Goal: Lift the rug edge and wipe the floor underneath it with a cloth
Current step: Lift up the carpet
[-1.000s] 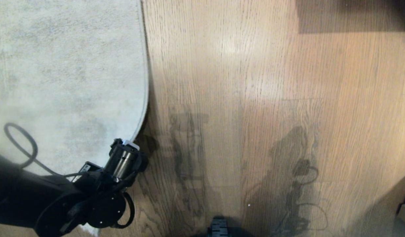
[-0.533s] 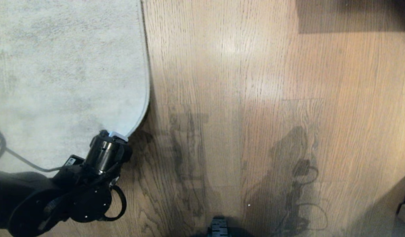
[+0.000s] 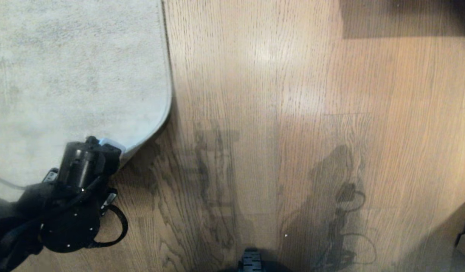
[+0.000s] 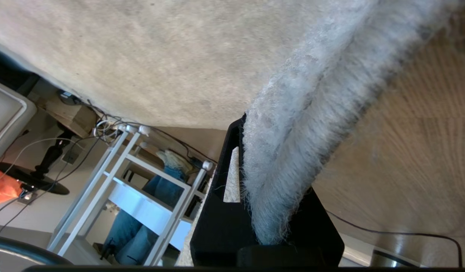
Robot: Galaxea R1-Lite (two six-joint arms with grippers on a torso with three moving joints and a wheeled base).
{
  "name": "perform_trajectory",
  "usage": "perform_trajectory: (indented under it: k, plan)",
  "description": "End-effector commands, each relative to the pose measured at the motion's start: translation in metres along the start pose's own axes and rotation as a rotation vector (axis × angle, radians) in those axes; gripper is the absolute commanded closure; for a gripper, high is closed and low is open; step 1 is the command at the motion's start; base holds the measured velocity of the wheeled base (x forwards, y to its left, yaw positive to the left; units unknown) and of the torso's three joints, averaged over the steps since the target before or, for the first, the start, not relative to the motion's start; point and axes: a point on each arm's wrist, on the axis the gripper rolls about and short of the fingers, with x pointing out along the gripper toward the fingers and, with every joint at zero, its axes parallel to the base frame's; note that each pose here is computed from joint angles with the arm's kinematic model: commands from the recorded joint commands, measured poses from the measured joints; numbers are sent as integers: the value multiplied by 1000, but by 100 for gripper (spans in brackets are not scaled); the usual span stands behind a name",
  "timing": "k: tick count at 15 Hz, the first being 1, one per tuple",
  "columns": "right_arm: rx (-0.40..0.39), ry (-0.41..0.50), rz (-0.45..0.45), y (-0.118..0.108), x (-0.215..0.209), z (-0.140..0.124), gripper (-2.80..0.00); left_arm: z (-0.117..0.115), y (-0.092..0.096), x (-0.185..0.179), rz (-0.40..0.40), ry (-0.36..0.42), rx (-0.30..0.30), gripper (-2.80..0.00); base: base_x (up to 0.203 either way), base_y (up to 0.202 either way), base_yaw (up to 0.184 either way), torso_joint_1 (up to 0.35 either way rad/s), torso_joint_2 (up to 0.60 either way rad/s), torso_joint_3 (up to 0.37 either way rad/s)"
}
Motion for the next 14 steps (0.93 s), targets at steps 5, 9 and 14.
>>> perform_trajectory:
  k: [5, 9, 14]
  plan:
    - [-1, 1, 1, 0, 0, 0, 0, -4, 32, -9, 51, -14, -70, 0, 0, 0, 0, 0, 0, 0]
    - [-1, 1, 1, 0, 0, 0, 0, -9, 44, -12, 67, -3, -57, 0, 0, 0, 0, 0, 0, 0]
    - [-1, 1, 1, 0, 0, 0, 0, -10, 45, -10, 75, 8, -57, 0, 0, 0, 0, 0, 0, 0]
